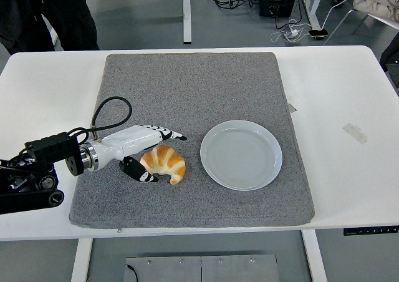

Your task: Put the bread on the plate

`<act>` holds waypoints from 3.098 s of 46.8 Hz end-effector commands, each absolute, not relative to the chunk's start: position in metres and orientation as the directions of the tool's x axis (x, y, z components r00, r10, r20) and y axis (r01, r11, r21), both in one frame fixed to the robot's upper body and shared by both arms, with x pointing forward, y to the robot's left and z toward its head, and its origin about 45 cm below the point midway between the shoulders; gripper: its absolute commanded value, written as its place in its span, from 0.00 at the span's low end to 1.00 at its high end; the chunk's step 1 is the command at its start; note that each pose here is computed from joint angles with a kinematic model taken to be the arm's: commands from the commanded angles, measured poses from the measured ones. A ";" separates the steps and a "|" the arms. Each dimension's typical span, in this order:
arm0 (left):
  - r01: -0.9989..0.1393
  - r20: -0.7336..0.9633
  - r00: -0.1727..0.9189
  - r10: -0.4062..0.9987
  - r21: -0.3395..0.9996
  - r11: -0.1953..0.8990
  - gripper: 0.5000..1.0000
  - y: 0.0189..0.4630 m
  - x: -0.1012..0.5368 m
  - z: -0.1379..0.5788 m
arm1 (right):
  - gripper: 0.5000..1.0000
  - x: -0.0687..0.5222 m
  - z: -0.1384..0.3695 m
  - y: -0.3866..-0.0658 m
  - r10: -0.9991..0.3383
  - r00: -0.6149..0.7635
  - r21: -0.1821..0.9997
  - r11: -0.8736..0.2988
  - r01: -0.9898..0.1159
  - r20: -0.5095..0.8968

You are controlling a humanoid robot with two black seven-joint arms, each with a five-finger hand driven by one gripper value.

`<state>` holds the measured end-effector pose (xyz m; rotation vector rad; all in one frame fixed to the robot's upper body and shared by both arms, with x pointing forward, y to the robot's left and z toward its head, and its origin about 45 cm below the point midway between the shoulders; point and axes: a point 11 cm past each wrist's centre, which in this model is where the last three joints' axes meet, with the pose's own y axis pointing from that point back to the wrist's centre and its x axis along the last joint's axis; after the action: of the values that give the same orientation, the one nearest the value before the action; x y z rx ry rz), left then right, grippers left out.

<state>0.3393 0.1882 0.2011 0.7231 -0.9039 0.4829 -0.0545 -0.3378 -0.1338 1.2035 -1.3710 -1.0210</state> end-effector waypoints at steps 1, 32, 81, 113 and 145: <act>-0.646 0.834 0.546 0.078 0.359 0.674 0.82 0.185 0.337 0.197 | 1.00 -0.055 -0.134 -0.338 -0.989 -0.002 0.979 0.147 -0.141 0.149; -0.642 0.847 0.530 0.051 0.361 0.677 0.12 0.183 0.342 0.192 | 1.00 -0.055 -0.134 -0.338 -0.989 0.000 0.979 0.147 -0.141 0.148; -0.655 0.940 0.276 0.201 0.031 0.755 0.00 0.158 0.387 0.302 | 1.00 -0.054 -0.134 -0.338 -0.989 -0.002 0.979 0.147 -0.142 0.149; -0.551 0.950 0.267 0.161 0.013 0.835 0.00 0.078 0.392 0.283 | 1.00 -0.054 -0.134 -0.338 -0.989 0.000 0.979 0.147 -0.142 0.148; -0.494 0.954 0.300 0.031 0.128 0.860 0.00 0.045 0.380 0.217 | 1.00 -0.054 -0.134 -0.338 -0.989 0.000 0.979 0.147 -0.142 0.148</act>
<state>0.3804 0.0449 0.2224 0.4336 -1.2304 0.3653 -0.0539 -0.3379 -0.1338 1.2040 -1.3715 -1.0203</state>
